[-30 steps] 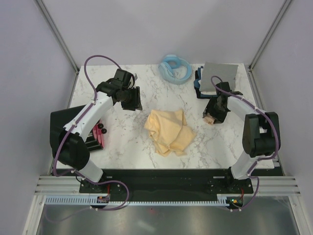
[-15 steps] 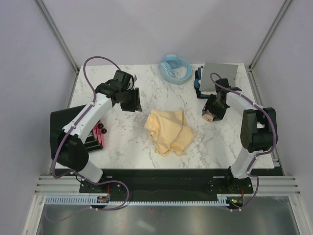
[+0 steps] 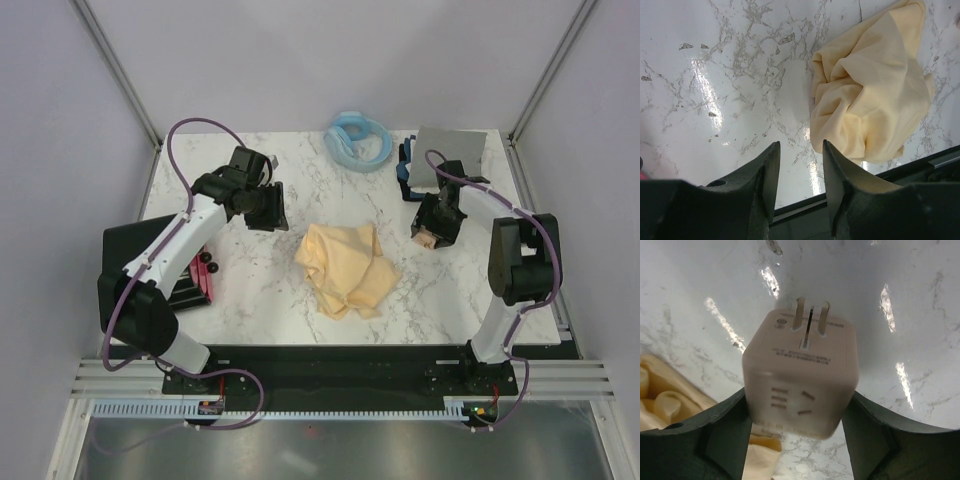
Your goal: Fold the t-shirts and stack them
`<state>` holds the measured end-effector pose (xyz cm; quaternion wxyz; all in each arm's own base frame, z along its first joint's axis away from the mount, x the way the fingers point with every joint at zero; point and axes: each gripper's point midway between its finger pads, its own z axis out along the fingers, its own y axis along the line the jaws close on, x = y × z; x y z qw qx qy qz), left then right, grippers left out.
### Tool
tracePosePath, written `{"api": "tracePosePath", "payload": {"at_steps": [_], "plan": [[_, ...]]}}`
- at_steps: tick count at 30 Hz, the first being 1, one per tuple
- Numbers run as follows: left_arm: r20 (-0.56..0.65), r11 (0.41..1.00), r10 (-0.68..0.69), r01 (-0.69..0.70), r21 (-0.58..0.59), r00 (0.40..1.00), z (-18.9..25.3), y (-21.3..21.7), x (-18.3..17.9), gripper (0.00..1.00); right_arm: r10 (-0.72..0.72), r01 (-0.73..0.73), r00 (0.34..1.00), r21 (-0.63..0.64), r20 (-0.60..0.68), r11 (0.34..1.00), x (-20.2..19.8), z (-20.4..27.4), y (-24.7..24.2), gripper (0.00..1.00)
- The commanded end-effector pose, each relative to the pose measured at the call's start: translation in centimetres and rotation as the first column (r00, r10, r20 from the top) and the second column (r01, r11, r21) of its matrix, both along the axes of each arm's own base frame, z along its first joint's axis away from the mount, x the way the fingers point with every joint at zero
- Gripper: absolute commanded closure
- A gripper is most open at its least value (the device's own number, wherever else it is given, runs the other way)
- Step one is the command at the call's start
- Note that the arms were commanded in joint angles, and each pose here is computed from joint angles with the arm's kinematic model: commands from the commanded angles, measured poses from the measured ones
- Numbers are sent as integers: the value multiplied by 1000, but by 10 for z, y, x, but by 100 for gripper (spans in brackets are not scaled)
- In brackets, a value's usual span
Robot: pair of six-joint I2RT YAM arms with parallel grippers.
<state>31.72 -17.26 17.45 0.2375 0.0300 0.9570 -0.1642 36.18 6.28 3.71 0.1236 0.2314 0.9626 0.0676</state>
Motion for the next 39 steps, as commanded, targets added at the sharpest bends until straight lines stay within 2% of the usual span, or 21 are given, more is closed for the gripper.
{"api": "tracePosePath", "payload": {"at_steps": [1, 3, 6, 7, 8, 10, 11, 12, 14, 18, 27, 34, 38, 39], "plan": [[48, 1000, -4, 5, -26, 999, 14, 0, 0, 54, 40, -51, 979, -51, -199, 997, -38, -56, -5, 26], [51, 1000, -3, 4, -28, 999, 15, 0, 0, 54, 53, -63, 976, -43, -213, 997, -40, -60, -2, 31], [48, 1000, -2, 3, -23, 999, 14, 2, -2, 54, 63, -74, 974, -46, -217, 996, -39, -62, -1, 32], [47, 1000, 0, 1, -24, 999, 14, 2, -3, 54, 62, -74, 975, -48, -214, 996, -38, -62, -1, 36], [46, 1000, 1, 0, -26, 999, 14, 2, -4, 54, 52, -67, 977, -64, -207, 996, -37, -61, -3, 43], [45, 1000, 2, -1, -24, 999, 13, 3, -5, 54, 53, -65, 983, -62, -177, 996, -32, -55, -1, 51], [44, 1000, 2, -1, -23, 999, 12, 3, -6, 54, 46, -62, 985, -91, -165, 994, -30, -53, -5, 64], [38, 1000, 4, -3, -21, 999, 10, 4, -7, 54, 44, -59, 988, -95, -151, 994, -28, -49, -7, 70], [37, 1000, 3, -2, -22, 999, 10, 4, -8, 54, 46, -60, 990, -104, -132, 993, -24, -45, -8, 89], [34, 1000, 7, -6, -28, 999, 10, 3, -7, 54, 93, -101, 992, -94, -85, 990, -15, -30, 0, 99], [36, 999, 7, -5, -34, 999, 12, 1, -6, 54, 271, -259, 962, -179, 41, 949, 26, 30, 39, 100], [38, 1000, 12, -11, -29, 999, 11, 3, -8, 54, 375, -350, 911, -161, 173, 923, 66, 87, 84, 100], [39, 999, 43, -42, -9, 998, 9, 9, -8, 54, 435, -423, 873, -102, 220, 901, 90, 99, 118, 100], [46, 998, 59, -59, 2, 997, 9, 12, -7, 54, 443, -435, 859, -90, 256, 896, 99, 114, 129, 100]]}}
